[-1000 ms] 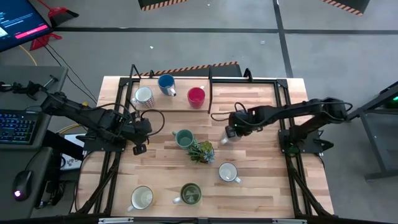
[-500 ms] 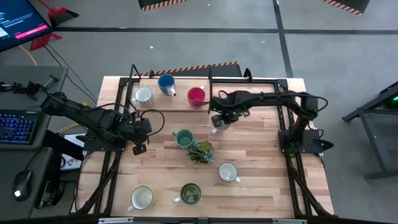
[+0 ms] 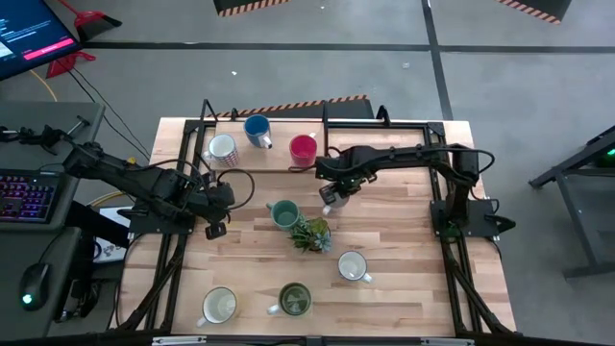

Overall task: Place coffee mugs
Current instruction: Move the gray patterned mug to the center of the table, then put the yellow mug on the shelf

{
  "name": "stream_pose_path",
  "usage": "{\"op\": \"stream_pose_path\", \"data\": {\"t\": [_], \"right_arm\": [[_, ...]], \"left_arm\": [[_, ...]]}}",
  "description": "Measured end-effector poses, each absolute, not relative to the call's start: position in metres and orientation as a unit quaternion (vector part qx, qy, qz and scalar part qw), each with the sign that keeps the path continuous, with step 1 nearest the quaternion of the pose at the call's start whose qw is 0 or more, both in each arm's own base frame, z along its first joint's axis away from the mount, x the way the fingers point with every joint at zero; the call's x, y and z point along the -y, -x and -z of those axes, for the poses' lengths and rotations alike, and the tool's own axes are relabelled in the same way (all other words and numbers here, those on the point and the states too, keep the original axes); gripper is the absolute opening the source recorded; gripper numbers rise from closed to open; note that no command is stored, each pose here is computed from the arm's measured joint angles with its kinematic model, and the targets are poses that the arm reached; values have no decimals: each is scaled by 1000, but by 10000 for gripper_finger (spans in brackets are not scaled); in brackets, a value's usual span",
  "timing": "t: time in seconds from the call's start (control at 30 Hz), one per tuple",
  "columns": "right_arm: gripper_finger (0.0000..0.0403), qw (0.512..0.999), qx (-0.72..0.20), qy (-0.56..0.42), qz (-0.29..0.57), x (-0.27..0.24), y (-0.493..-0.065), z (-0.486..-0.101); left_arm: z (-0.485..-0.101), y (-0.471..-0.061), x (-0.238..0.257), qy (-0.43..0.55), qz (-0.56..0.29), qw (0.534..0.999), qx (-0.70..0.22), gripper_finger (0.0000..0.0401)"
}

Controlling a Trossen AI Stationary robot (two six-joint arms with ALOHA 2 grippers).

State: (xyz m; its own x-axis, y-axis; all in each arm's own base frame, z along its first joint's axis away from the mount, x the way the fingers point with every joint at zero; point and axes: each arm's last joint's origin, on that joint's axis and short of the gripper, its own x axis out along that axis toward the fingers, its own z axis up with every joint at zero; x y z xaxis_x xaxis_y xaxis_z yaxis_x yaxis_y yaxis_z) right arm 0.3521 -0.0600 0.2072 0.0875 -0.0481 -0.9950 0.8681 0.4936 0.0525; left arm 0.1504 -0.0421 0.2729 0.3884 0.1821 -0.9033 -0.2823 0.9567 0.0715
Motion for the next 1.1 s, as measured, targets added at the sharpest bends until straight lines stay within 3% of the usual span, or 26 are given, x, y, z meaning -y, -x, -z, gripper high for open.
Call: {"op": "stream_pose_path", "data": {"t": [0.23, 0.67, 1.1], "right_arm": [[6, 655, -575, -341, 353, 57, -353, -207], [89, 662, -573, -329, 354, 58, -354, -209], [103, 682, -564, -284, 369, 60, -360, -259]], "left_arm": [[-273, -150, 42, 47, -140, 832, -535, 81], [-273, -150, 42, 46, -139, 832, -535, 81], [-273, -150, 42, 46, -139, 832, -535, 81]]}}
